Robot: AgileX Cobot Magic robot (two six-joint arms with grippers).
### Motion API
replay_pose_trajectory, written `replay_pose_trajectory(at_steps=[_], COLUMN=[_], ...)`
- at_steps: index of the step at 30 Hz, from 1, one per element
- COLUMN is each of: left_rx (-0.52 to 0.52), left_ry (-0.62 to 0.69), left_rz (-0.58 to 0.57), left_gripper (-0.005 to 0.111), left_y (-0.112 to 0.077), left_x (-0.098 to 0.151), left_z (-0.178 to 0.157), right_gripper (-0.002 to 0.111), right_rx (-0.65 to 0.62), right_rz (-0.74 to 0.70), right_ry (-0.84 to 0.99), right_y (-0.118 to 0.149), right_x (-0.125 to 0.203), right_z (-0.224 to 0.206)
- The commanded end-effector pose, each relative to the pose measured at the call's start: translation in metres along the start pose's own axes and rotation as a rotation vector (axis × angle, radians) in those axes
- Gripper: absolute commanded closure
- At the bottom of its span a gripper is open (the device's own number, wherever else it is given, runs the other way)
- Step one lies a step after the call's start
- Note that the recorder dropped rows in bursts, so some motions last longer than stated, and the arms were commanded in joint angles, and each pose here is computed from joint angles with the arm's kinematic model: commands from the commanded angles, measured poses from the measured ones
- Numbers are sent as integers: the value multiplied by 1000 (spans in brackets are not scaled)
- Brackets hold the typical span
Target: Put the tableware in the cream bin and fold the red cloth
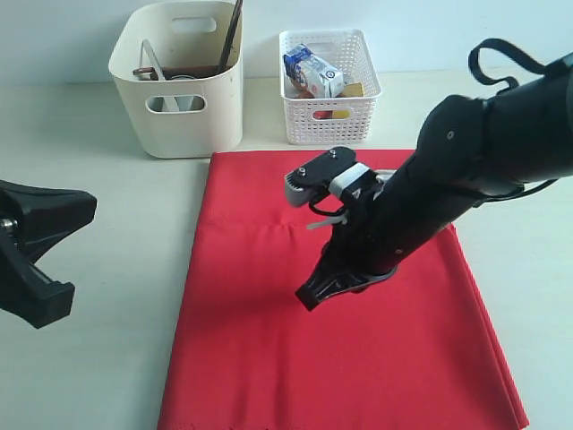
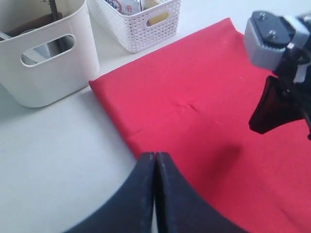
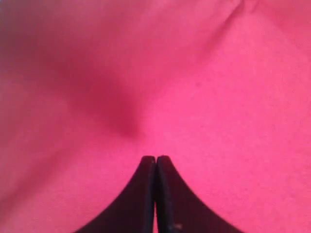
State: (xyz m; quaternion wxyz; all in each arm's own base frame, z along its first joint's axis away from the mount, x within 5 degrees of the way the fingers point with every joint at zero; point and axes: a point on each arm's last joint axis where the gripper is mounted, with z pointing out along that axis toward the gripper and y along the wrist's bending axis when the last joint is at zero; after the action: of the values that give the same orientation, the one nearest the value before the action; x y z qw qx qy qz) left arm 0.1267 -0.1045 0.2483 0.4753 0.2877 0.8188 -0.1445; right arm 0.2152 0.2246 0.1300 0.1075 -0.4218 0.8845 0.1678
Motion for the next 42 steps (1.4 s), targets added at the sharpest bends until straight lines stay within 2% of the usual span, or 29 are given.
replay_pose_trajectory(at_steps=[1,5,15,20,24,27,30,32,35,38,42], left_rx=[12,12,11,11,12,12,12,12,12,12,10], left_ry=[-28,-28,-23,-23,-25,-25,-25,-25,-25,-25,-21], left_rz=[-25,-25,-20,-20,-20,-20,-20,-20,-18,-16,-16], left_gripper=[104,104,104,104,104,104,104,104,104,104,104], left_y=[-1,-1,-1,-1,-1,-1,-1,-1,-1,-1,0], left_x=[0,0,1,1,1,1,1,1,1,1,2], left_z=[-3,-3,-3,-3,-3,-3,-3,-3,-3,-3,-3], right_gripper=[108,108,108,108,108,108,108,108,108,108,108], right_rx=[58,121,416,530,520,428,300,218,160,143,162], right_rz=[-23,-14,47,157,185,210,113,79,54,68,41], right_ry=[70,181,407,462,256,-15,-138,-148,-83,26,117], right_y=[-8,-14,-41,-60,-52,-36,-23,-20,-25,-35,-44], right_x=[5,15,43,57,41,18,-1,-9,-13,-10,-4], right_z=[10,8,-2,-20,-51,-81,-91,-80,-47,-13,12])
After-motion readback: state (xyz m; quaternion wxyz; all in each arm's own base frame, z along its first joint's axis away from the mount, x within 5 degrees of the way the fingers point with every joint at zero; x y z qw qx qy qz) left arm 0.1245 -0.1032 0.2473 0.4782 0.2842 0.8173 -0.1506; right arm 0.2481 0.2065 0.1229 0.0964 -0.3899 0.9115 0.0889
